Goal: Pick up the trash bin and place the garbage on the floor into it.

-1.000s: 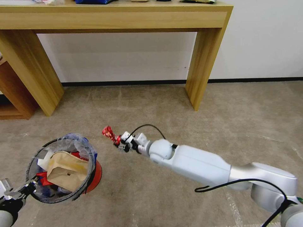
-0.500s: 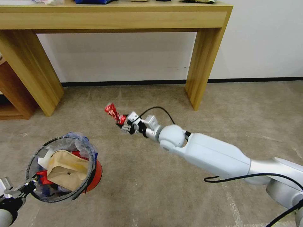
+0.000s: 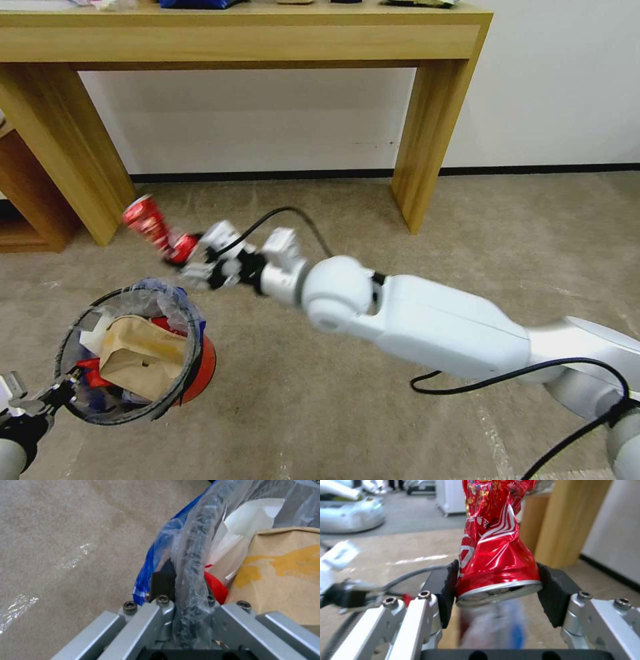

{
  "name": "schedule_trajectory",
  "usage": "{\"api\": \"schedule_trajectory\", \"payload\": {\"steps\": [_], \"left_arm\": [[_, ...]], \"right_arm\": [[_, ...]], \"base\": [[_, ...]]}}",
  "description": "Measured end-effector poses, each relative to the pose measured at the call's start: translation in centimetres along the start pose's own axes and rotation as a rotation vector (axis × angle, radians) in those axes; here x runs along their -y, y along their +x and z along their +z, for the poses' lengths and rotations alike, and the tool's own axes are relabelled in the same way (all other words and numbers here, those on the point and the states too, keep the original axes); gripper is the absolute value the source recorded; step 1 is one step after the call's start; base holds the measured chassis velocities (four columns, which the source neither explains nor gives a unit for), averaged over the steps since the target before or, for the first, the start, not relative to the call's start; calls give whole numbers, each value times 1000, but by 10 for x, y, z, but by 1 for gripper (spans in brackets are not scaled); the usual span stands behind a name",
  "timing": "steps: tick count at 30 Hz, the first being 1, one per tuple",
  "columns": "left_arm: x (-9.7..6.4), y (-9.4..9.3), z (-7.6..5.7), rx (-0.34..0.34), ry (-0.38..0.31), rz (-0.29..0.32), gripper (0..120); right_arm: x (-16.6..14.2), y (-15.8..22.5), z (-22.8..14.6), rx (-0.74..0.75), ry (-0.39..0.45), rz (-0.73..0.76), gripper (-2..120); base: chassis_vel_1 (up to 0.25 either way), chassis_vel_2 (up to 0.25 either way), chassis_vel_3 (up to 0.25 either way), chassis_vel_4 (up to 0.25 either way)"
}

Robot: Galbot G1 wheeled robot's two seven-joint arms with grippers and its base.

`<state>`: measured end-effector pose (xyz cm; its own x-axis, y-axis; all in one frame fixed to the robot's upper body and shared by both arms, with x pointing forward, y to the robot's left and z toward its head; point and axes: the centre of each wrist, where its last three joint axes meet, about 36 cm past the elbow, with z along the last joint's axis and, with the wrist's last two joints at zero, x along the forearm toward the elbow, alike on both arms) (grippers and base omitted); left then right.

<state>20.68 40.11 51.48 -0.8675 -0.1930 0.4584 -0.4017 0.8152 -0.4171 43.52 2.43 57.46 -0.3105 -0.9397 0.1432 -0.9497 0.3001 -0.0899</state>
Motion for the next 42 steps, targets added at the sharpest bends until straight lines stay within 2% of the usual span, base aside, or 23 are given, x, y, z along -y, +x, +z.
{"api": "schedule_trajectory", "payload": {"steps": [8,15,34,42], "left_arm": [[2,-2,-2,2,-5,9,1],[3,-2,-3,7,-2,17,1],[6,4,-3,12,5,25,1],[7,4,-3,13,5,28,1]], "right_arm": [[-24,-17,10,-93,-4,-63,51],[-45,-25,33,-191,13,-96,51],[-46,-54,51,-268,63,-78,51],[-46,-54,51,-264,70,-74,51]], "base": [[0,0,0,0],[0,0,0,0],[0,0,0,0],[0,0,0,0]]}}
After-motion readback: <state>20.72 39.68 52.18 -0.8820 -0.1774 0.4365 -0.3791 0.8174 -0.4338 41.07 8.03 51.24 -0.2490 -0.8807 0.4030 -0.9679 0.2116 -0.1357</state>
